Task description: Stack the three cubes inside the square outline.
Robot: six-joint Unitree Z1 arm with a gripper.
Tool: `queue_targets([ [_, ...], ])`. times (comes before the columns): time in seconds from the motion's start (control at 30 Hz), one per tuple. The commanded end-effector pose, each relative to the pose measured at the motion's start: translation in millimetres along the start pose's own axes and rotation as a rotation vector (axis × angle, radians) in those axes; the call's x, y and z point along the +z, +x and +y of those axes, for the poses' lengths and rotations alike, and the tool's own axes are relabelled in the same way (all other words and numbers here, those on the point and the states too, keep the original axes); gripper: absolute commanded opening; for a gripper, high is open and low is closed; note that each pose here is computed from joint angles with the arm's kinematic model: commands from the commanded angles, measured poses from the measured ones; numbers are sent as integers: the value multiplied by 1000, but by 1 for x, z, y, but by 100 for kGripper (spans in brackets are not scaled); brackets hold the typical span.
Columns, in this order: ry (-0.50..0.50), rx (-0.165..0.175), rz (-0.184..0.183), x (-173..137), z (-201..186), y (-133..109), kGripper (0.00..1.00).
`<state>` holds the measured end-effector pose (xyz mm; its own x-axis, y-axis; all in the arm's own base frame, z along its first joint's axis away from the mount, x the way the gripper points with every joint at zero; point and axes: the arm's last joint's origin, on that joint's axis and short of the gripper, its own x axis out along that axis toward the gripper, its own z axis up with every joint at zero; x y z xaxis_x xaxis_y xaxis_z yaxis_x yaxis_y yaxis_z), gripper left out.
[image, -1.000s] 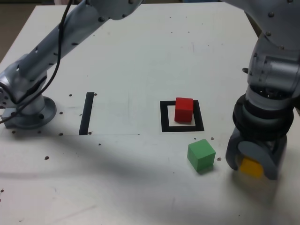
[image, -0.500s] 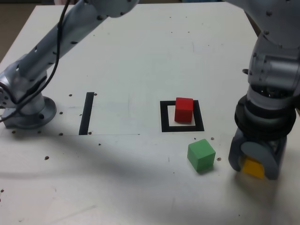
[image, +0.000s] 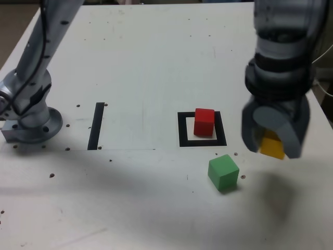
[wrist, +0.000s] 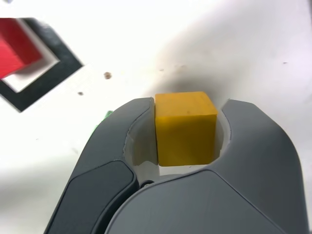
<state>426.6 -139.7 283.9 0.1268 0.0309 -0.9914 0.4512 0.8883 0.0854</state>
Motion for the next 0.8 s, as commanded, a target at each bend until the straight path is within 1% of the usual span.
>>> queue_targets([
  [0.0, -13, -8, -2, -10, 6, -8, 15],
  [0.1, -32, -13, 14, -25, 13, -15, 15],
  [0.23, -68, -13, 25, -48, 24, -30, 15],
  [0.33, -104, -2, 24, -67, 36, -43, 15],
  [0.43, -132, 8, 33, -81, 46, -50, 15],
  [0.5, -149, 7, 48, -89, 52, -50, 15],
  [0.6, -189, 2, 81, -100, 59, -47, 15],
  [0.77, -294, 4, 135, -111, 65, -37, 15],
])
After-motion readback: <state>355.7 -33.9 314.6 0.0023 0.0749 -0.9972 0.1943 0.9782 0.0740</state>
